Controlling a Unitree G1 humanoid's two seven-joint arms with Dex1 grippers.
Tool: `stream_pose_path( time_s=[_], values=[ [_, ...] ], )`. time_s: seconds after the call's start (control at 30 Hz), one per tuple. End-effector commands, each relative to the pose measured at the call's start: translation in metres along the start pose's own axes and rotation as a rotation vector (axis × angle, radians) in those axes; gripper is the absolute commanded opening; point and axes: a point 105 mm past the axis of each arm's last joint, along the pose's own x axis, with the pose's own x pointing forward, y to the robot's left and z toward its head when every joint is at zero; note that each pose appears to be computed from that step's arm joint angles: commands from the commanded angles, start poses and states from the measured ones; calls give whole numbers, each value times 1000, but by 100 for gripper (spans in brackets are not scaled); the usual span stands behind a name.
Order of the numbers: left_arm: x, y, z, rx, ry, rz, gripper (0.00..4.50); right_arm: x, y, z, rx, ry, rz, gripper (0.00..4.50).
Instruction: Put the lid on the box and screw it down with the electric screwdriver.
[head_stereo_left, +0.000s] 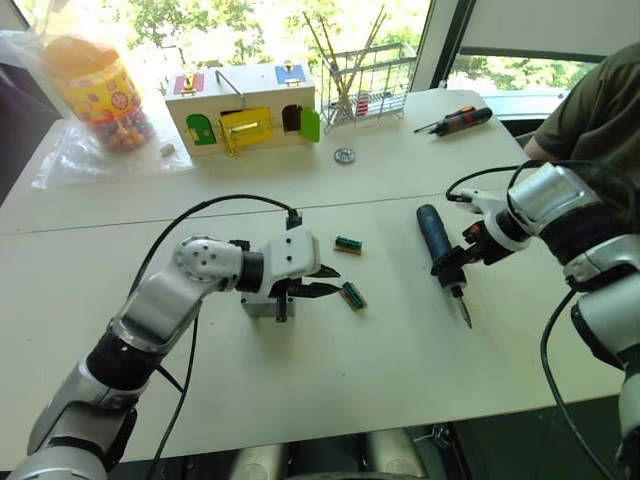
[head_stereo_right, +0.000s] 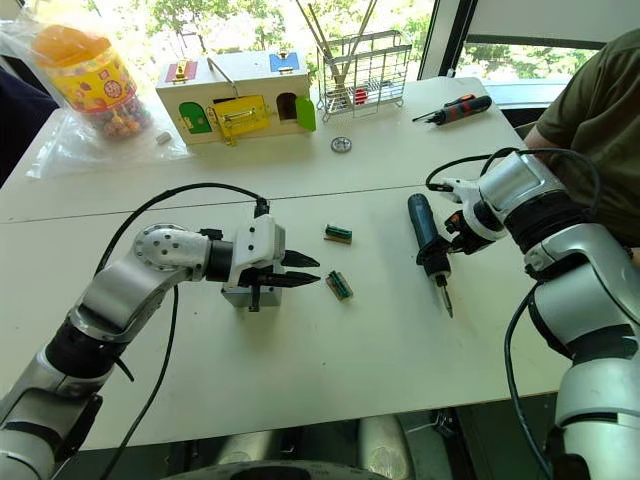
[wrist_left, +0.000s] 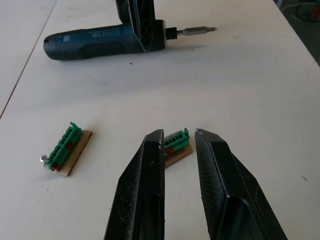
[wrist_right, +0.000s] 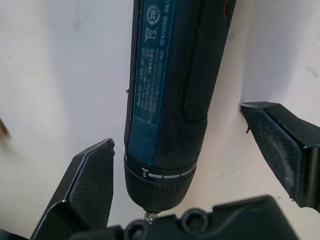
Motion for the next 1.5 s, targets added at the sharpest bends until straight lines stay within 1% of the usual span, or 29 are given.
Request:
stream_pose_path(
  time_s=[0.03, 0.13, 0.2, 0.33, 0.4, 0.47, 0.53, 0.6, 0.67, 0.7, 0.77, 0.83, 0.93, 0.97, 1.0, 1.07, 1.1, 1.17, 1.23, 1.3, 1.37, 1.5],
  values=[
    [-3, 4, 8, 37, -12, 30, 94, 21, -3, -19, -96, 131, -13, 343],
    [-4, 5, 6, 35, -8, 41, 94, 25, -8, -32, -154, 196, -27, 234],
    [-3, 6, 6, 33, -9, 46, 94, 28, -12, -41, -182, 229, -30, 180],
    [-1, 7, 6, 31, -15, 55, 94, 33, -20, -52, -168, 249, -37, 180],
    [-2, 9, 5, 28, -11, 65, 94, 33, -24, -53, -169, 236, -48, 180],
    [-5, 11, 1, 27, 2, 73, 94, 30, -27, -46, -180, 196, -71, 180],
    [-10, 15, -2, 23, 15, 85, 94, 22, -26, -31, -220, 133, -80, 180],
    [-18, 21, -6, 17, 34, 105, 94, 5, -18, -5, -219, 6, -63, 180],
    [-31, 31, -7, -12, 32, 143, 94, -26, -7, 29, -202, -185, -47, 180],
    [-39, 35, -7, -32, 21, 160, 94, -40, 0, 42, -204, -265, -31, 180],
    [-53, 40, -6, -66, 4, 183, 94, -64, 12, 60, -196, -408, -11, 180],
    [-64, 46, -8, -79, 14, 208, 94, -84, 25, 73, -181, -545, 26, 180],
    [-78, 52, -10, -107, 22, 237, 94, -119, 56, 93, -244, -889, 115, 180],
    [-81, 51, -9, -122, 12, 233, 94, -130, 64, 97, -262, -1006, 127, 180],
    [-82, 49, -9, -140, 8, 221, 94, -143, 79, 101, -311, -1165, 143, 180],
    [-86, 44, -12, -165, 23, 210, 94, -164, 101, 101, -357, -1422, 161, 180],
    [-89, 42, -16, -174, 47, 211, 94, -164, 110, 102, -321, -1481, 177, 180],
    [-94, 41, -20, -194, 64, 220, 94, -153, 126, 105, -271, -1498, 207, 180],
    [-93, 37, -24, -211, 85, 225, 94, -141, 148, 105, -259, -1535, 289, 180],
    [-89, 29, -32, -219, 131, 217, 94, -129, 165, 105, -264, -1574, 323, 180],
    [-88, 24, -35, -230, 146, 213, 94, -115, 180, 104, -270, -1590, 349, 180],
    [-87, 18, -42, -245, 180, 207, 94, -93, 206, 101, -254, -1601, 458, 180]
  ],
)
